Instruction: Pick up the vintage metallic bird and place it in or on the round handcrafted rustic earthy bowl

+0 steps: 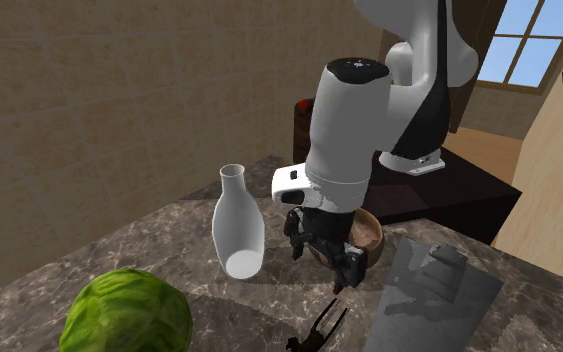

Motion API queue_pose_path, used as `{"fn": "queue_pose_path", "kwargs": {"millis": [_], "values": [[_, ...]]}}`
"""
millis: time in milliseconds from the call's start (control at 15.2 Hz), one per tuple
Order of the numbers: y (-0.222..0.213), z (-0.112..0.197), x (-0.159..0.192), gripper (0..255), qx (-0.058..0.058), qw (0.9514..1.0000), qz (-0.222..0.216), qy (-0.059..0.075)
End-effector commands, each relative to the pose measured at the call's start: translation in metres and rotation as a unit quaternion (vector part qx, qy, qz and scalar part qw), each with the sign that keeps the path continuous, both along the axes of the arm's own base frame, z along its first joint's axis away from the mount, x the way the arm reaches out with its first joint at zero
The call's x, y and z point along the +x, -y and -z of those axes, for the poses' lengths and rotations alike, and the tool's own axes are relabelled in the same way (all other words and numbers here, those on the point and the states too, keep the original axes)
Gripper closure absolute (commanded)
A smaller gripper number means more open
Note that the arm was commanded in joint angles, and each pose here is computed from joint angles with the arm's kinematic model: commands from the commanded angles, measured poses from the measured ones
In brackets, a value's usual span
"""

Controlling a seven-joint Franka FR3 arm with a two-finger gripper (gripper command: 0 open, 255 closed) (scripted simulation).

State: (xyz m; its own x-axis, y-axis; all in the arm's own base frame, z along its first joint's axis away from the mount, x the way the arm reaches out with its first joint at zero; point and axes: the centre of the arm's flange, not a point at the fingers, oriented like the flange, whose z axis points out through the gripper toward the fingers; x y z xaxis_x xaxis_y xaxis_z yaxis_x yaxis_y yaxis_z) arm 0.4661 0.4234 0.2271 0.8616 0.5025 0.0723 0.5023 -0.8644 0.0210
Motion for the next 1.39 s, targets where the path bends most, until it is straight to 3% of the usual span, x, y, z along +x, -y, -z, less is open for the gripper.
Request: {"fn": "queue_pose_path", "kwargs": {"millis": [0,264,726,1254,1320], "values": [[-0.019,0.019,0.0,0,-0.001,0.9999,-0.013,-0.002],[-0.05,0.05,0.0,0,-0.002,0.9994,-0.035,-0.005],[-0.051,0.09,0.002,0,-0.002,0.9994,-0.035,-0.005],[-0.051,0.09,0.002,0,-0.002,0.9994,-0.035,-0.005],[-0.051,0.09,0.002,255,-0.002,0.9994,-0.035,-0.005]]}}
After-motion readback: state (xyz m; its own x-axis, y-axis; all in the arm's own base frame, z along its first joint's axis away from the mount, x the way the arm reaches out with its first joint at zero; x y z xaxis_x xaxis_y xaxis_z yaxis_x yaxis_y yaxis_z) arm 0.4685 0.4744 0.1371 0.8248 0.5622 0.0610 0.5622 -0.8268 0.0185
